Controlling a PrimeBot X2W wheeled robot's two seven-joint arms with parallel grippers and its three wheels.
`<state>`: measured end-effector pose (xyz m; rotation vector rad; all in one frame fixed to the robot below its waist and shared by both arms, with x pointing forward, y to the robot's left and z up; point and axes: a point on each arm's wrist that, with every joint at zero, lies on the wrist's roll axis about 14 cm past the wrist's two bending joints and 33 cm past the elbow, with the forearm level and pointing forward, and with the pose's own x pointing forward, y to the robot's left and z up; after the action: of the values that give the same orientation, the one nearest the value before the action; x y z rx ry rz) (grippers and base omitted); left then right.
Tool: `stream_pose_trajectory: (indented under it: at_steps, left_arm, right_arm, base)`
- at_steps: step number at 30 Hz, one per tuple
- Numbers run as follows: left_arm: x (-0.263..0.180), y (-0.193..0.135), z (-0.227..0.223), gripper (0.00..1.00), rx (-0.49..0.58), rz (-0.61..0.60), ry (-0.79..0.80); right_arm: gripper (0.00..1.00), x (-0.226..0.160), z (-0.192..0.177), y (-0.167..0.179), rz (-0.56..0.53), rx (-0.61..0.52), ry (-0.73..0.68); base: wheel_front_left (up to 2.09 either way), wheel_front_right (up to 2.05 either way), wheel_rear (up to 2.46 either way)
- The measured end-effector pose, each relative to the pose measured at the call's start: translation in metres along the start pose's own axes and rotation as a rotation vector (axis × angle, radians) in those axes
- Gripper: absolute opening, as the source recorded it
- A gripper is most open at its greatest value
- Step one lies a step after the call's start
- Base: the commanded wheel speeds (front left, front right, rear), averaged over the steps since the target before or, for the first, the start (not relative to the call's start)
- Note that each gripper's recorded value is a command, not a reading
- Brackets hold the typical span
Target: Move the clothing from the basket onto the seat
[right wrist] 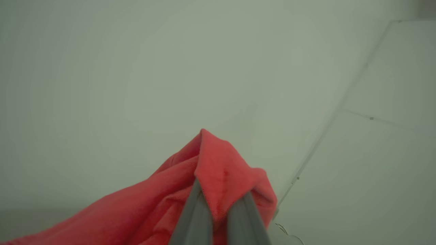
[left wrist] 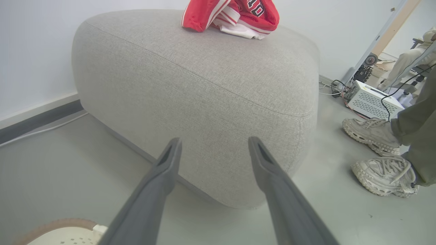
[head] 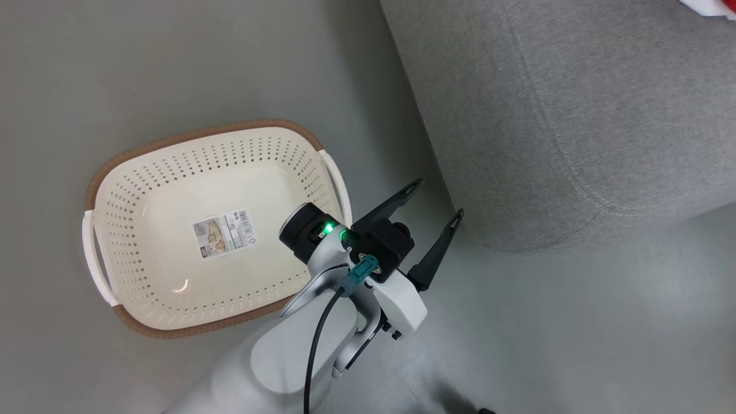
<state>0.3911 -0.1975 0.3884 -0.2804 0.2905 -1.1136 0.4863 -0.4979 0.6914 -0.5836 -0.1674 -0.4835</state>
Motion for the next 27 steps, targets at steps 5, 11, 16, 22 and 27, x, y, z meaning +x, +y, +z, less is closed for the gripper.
stream_pose_trajectory:
  at_steps: [5,11,16,22,27]
  left_arm:
    - [-0.005,0.013,-0.011,1.00,-0.015,0.025,0.014]
    - [-0.021,0.033,-0.032,1.00,-0.056,0.094,0.053]
    - [-0.028,0.049,-0.042,1.00,-0.082,0.146,0.067]
    - [-0.035,0.059,-0.046,1.00,-0.100,0.177,0.068]
    - [-0.036,0.062,-0.038,1.00,-0.091,0.190,0.049]
  right_arm:
    - [0.00,0.021,-0.020,-0.005,-0.075,0.047,0.036]
    - [0.00,0.045,-0.052,0.015,-0.106,0.067,0.088]
    - [0.00,0.061,-0.077,0.062,-0.062,0.131,0.122]
    - [0.00,0.054,-0.127,0.130,0.037,0.194,0.254]
    - [0.00,0.042,-0.144,0.150,0.071,0.230,0.308]
  base:
    - [0.00,0.00,0.00]
    - [0.00,0.00,0.00]
    - [0.00,0.00,0.00]
    - [0.00,0.00,0.00]
    - [0.00,0.00,0.00]
